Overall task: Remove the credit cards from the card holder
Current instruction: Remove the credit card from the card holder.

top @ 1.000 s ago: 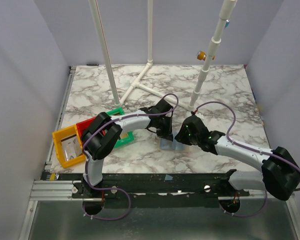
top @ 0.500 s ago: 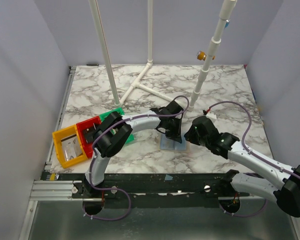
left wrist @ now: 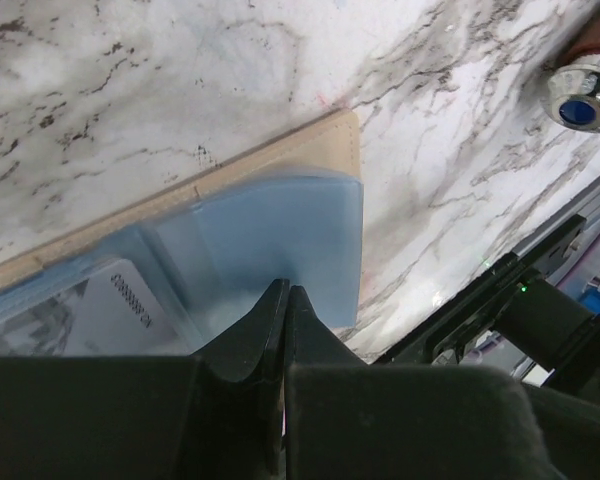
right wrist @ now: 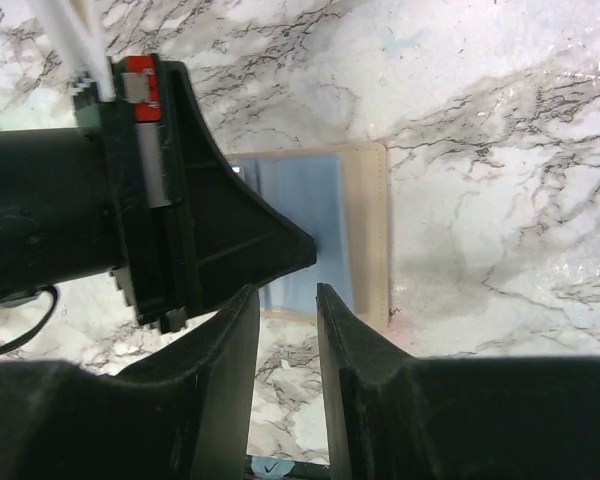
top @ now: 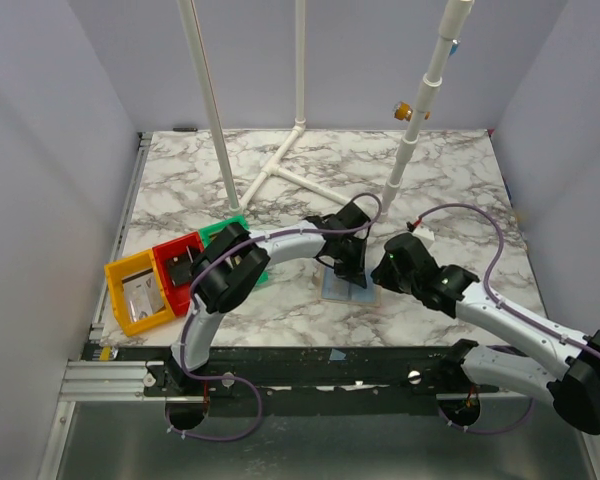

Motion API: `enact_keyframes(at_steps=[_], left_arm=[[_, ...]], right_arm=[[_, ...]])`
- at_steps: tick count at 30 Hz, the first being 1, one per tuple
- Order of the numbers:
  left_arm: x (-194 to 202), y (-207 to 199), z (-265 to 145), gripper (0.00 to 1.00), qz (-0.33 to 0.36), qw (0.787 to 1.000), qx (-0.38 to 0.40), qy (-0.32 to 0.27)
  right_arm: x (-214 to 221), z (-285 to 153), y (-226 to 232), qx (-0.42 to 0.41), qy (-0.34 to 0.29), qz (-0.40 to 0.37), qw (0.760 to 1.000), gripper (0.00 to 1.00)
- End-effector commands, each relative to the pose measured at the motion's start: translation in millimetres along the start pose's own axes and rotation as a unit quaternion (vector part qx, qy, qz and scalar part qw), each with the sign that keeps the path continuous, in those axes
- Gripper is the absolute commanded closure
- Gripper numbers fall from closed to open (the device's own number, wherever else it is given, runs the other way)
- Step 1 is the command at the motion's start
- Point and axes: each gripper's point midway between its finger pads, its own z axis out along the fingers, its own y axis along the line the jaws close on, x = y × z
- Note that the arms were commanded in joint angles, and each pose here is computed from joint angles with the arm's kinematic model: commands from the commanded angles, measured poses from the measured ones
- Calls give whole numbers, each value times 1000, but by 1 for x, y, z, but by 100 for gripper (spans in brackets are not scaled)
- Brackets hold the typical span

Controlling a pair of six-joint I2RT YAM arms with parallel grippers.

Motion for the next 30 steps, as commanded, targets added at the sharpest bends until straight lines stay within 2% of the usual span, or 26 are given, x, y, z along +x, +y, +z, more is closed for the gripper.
enact_keyframes(at_steps=[1,7,12,18,23,30], left_arm=[[-17,-17,-47,99,19,999,14,-46],[-26,0,-84,91,15,996,6,-85],[-21,25,-101,89,5,995,-2,-100],[-11,47,-100,82,7,996,-14,-92],[-6,54,-92,81,5,997,-16,-80],[-4,62,-80,83,2,997,-19,-72]], right_arm=[[-6,0,7,-4,-3,3,1000,67],[0,8,24,-33,21,-13,999,66],[6,21,40,-50,44,-23,998,66],[17,43,50,-52,68,-26,996,65],[33,59,53,-57,92,-19,994,65],[39,67,44,-42,93,-11,995,65]])
